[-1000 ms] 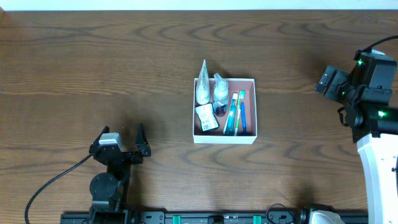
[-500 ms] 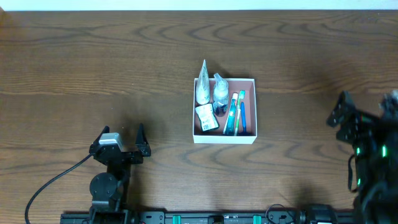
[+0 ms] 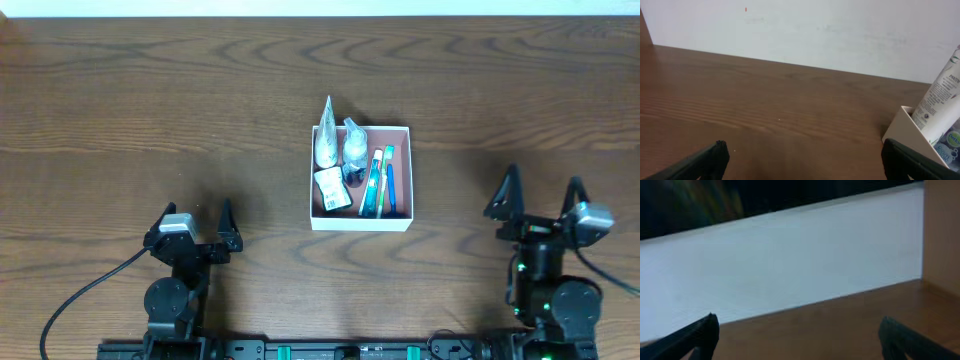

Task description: Pack container

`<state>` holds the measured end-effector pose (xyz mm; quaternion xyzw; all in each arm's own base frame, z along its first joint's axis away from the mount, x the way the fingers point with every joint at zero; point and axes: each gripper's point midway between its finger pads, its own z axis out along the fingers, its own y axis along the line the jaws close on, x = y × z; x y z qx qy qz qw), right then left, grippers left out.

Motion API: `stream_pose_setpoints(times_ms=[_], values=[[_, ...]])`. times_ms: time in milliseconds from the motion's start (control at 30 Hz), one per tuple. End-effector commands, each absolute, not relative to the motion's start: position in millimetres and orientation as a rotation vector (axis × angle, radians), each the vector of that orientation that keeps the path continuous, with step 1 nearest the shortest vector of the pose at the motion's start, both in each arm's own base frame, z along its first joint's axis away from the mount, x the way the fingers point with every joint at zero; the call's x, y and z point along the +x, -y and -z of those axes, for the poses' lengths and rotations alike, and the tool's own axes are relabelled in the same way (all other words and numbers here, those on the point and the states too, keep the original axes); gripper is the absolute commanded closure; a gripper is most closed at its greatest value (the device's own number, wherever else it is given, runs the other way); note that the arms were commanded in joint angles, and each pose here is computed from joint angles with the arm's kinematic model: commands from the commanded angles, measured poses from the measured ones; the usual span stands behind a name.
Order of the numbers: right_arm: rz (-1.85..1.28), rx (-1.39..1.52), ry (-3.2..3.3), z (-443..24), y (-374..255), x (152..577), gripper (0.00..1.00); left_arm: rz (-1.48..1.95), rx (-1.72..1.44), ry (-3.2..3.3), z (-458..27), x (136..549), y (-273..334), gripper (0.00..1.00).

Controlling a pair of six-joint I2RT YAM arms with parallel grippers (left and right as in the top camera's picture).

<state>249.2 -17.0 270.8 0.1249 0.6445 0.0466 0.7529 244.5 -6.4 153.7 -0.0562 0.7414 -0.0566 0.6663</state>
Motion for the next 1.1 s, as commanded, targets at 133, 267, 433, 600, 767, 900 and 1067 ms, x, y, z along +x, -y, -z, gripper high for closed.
stream_pose_setpoints(times_ms=[133,267,433,600,767,900,1067], values=[[-0.136,0.241,-1.374,-242.8,9.4,240.5,0.01,0.099,-0.125,-1.725,-135.8,243.7,3.7,0.02],[-0.144,0.232,-1.370,-229.9,7.6,239.1,0.01,0.099,-0.125,-1.725,-135.8,243.7,3.7,0.02],[-0.165,0.195,-1.460,-201.9,-1.0,244.6,0.01,0.099,-0.125,-1.725,-135.8,243.7,3.7,0.02],[-0.158,0.129,-1.583,-171.1,-9.9,246.5,0.01,0.099,-0.125,-1.725,-135.8,243.7,3.7,0.02],[-0.142,0.085,-1.643,-157.0,-13.4,245.8,0.01,0.099,-0.125,-1.725,-135.8,243.7,3.7,0.02],[-0.142,0.086,-1.642,-157.4,-13.4,245.8,0.01,0.099,-0.125,-1.725,-135.8,243.7,3.7,0.02],[-0.142,0.086,-1.641,-157.6,-13.4,245.8,0.01,0.099,-0.125,-1.725,-135.8,243.7,3.7,0.02]])
